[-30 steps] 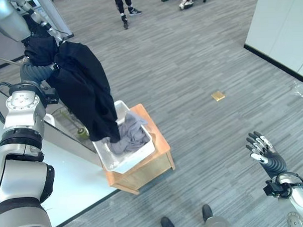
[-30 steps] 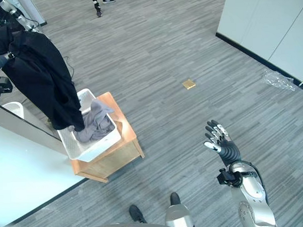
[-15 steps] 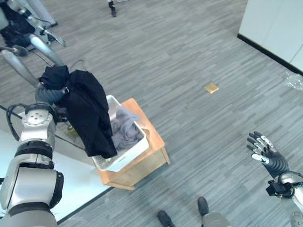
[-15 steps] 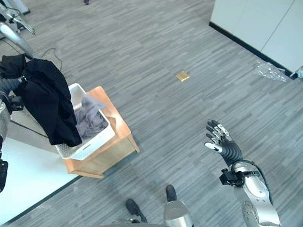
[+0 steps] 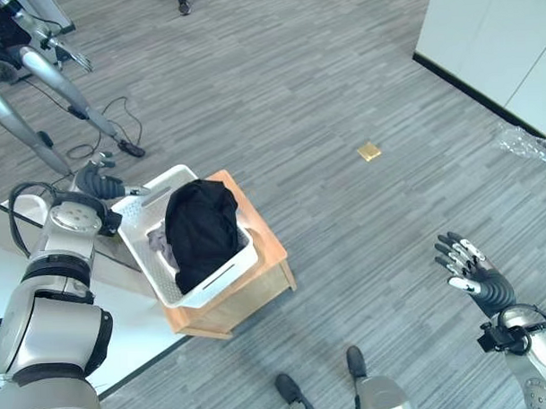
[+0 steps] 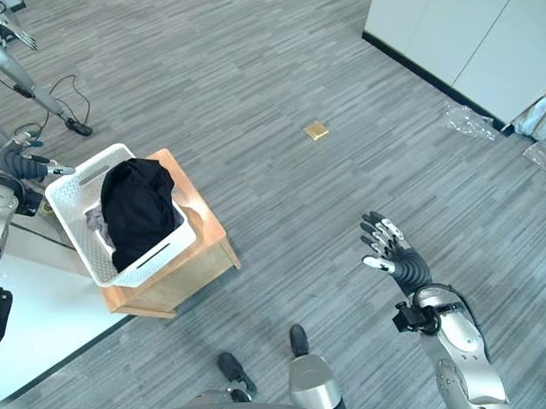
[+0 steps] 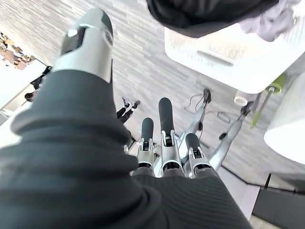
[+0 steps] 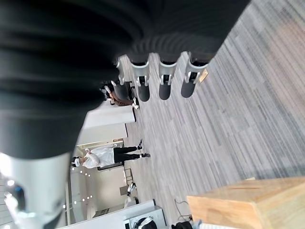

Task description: Pick up bed clothes into laundry basket.

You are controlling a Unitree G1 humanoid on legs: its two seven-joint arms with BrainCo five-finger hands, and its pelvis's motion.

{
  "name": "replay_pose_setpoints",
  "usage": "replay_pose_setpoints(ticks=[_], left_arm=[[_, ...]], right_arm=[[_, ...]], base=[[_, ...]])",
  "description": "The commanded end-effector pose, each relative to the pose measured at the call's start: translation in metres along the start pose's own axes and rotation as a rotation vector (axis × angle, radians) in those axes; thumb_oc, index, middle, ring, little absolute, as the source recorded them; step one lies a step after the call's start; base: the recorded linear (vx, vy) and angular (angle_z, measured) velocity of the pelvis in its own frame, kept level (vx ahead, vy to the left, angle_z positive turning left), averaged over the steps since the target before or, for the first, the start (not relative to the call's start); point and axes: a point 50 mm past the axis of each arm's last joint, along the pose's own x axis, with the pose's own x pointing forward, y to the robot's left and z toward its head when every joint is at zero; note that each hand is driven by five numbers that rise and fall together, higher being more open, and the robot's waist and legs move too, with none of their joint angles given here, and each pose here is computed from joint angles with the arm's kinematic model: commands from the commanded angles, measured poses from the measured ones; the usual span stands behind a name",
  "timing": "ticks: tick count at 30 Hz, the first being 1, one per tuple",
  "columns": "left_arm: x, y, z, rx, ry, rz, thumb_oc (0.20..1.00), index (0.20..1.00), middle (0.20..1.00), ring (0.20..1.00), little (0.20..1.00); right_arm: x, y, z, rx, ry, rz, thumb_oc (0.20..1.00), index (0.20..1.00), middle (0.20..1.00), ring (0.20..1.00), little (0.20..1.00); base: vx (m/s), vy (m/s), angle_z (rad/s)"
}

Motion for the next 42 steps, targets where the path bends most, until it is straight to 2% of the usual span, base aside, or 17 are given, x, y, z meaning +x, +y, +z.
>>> replay_pose_setpoints(ticks=[1, 2, 7, 11, 13, 14, 15, 20, 26, 29, 33, 35, 37, 39, 40, 41, 42], left_arm=[[0.002, 0.034, 0.027, -0.037, -0.109, 0.122, 1.0, 1.0, 1.0, 1.0, 1.0], [0.002, 0.034, 0.027, -0.037, -0.108, 0.122, 1.0, 1.0, 1.0, 1.0, 1.0], [-0.002, 0.014, 0.02, -0.336, -0.167, 0.084, 1.0, 1.0, 1.0, 1.0, 1.0], [-0.015, -0.019, 0.015, -0.581, -0.248, 0.006, 1.0, 1.0, 1.0, 1.0, 1.0], [-0.022, -0.028, 0.016, -0.617, -0.281, -0.03, 1.0, 1.0, 1.0, 1.0, 1.0], [-0.047, -0.059, -0.001, -0.728, -0.3, -0.115, 1.0, 1.0, 1.0, 1.0, 1.0], [-0.048, -0.059, -0.001, -0.729, -0.298, -0.114, 1.0, 1.0, 1.0, 1.0, 1.0], [-0.105, -0.119, -0.059, -0.937, -0.13, -0.221, 1.0, 1.0, 1.0, 1.0, 1.0], [-0.161, -0.16, -0.122, -1.093, 0.155, -0.243, 1.0, 1.0, 1.0, 1.0, 1.0], [-0.185, -0.177, -0.145, -1.143, 0.282, -0.25, 1.0, 1.0, 1.0, 1.0, 1.0], [-0.202, -0.194, -0.17, -1.126, 0.44, -0.222, 1.0, 1.0, 1.0, 1.0, 1.0], [-0.228, -0.218, -0.198, -1.056, 0.683, -0.177, 1.0, 1.0, 1.0, 1.0, 1.0], [-0.235, -0.225, -0.203, -1.034, 0.744, -0.179, 1.0, 1.0, 1.0, 1.0, 1.0], [-0.253, -0.236, -0.214, -0.927, 0.875, -0.193, 1.0, 1.0, 1.0, 1.0, 1.0], [-0.267, -0.245, -0.218, -0.835, 0.947, -0.242, 1.0, 1.0, 1.0, 1.0, 1.0], [-0.275, -0.249, -0.22, -0.758, 0.979, -0.289, 1.0, 1.0, 1.0, 1.0, 1.0], [-0.275, -0.249, -0.22, -0.759, 0.979, -0.289, 1.0, 1.0, 1.0, 1.0, 1.0]], right_arm=[[-0.002, -0.001, 0.016, 0.006, -0.086, 0.007, 1.0, 1.0, 1.0, 1.0, 1.0], [-0.002, -0.001, 0.016, 0.005, -0.086, 0.007, 1.0, 1.0, 1.0, 1.0, 1.0], [-0.004, -0.003, 0.013, 0.013, -0.076, -0.014, 1.0, 1.0, 1.0, 1.0, 1.0], [-0.007, -0.004, 0.009, 0.022, -0.073, -0.047, 1.0, 1.0, 1.0, 1.0, 1.0], [-0.008, -0.006, 0.009, 0.022, -0.072, -0.058, 1.0, 1.0, 1.0, 1.0, 1.0], [-0.01, -0.007, 0.006, 0.028, -0.077, -0.091, 1.0, 1.0, 1.0, 1.0, 1.0], [-0.01, -0.007, 0.006, 0.027, -0.075, -0.09, 1.0, 1.0, 1.0, 1.0, 1.0], [-0.014, -0.011, -0.001, 0.033, -0.065, -0.159, 1.0, 1.0, 1.0, 1.0, 1.0], [-0.024, -0.033, -0.02, 0.008, 0.013, -0.291, 1.0, 1.0, 1.0, 1.0, 1.0], [-0.036, -0.053, -0.049, -0.027, 0.148, -0.421, 1.0, 1.0, 1.0, 1.0, 1.0], [-0.048, -0.064, -0.075, -0.025, 0.276, -0.509, 1.0, 1.0, 1.0, 1.0, 1.0], [-0.067, -0.067, -0.112, 0.003, 0.462, -0.598, 1.0, 1.0, 1.0, 1.0, 1.0], [-0.074, -0.067, -0.122, 0.011, 0.524, -0.616, 1.0, 1.0, 1.0, 1.0, 1.0], [-0.096, -0.06, -0.152, 0.025, 0.721, -0.635, 1.0, 1.0, 1.0, 1.0, 1.0], [-0.116, -0.045, -0.176, 0.065, 0.884, -0.627, 1.0, 1.0, 1.0, 1.0, 1.0], [-0.127, -0.037, -0.186, 0.065, 0.973, -0.608, 1.0, 1.0, 1.0, 1.0, 1.0], [-0.127, -0.037, -0.186, 0.065, 0.973, -0.607, 1.0, 1.0, 1.0, 1.0, 1.0]], base=[[0.01, -0.006, 0.09], [0.0, -0.015, 0.07], [0.0, -0.018, 0.11], [-0.05, -0.04, 0.14], [0.0, -0.021, 0.16], [0.0, -0.022, 0.16], [0.0, -0.025, 0.12], [0.0, -0.006, 0.09], [0.0, -0.018, 0.11], [0.0, -0.023, 0.11], [0.0, -0.028, 0.1], [-0.01, -0.036, 0.1], [0.0, -0.011, 0.02], [0.0, -0.052, 0.04], [0.01, -0.066, 0.04], [0.01, -0.048, 0.04], [0.02, -0.049, 0.03]])
